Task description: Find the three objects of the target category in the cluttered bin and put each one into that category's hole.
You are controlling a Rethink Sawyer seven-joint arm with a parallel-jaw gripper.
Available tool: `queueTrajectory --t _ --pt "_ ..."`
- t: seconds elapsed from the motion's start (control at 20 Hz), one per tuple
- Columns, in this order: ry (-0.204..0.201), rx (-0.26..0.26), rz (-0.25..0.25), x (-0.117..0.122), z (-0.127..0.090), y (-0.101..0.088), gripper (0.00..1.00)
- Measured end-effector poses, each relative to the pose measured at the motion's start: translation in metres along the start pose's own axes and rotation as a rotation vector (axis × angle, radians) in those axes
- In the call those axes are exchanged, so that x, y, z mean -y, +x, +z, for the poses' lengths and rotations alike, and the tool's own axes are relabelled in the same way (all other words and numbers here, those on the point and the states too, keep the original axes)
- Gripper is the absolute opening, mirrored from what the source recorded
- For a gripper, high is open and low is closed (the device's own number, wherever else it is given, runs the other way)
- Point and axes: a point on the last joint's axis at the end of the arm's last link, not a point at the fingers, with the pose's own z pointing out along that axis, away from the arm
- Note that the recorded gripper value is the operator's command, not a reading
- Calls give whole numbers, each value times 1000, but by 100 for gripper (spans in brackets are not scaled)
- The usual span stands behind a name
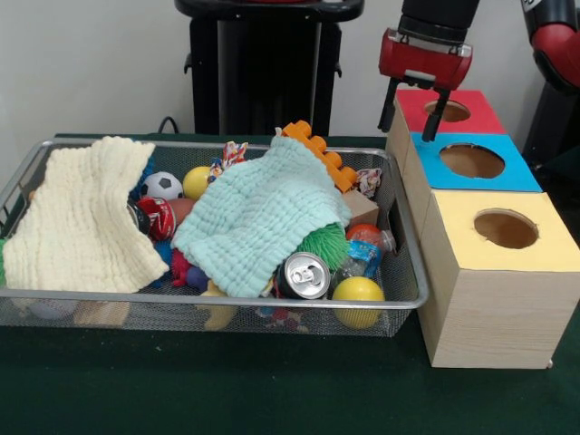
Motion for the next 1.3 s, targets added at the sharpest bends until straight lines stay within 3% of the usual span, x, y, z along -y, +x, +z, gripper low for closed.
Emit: queueTrajectory --t 0.6,1.3 --pt "1 34 85 63 -25 -41 100" --pt "20 35 17 60 -24 -42 100"
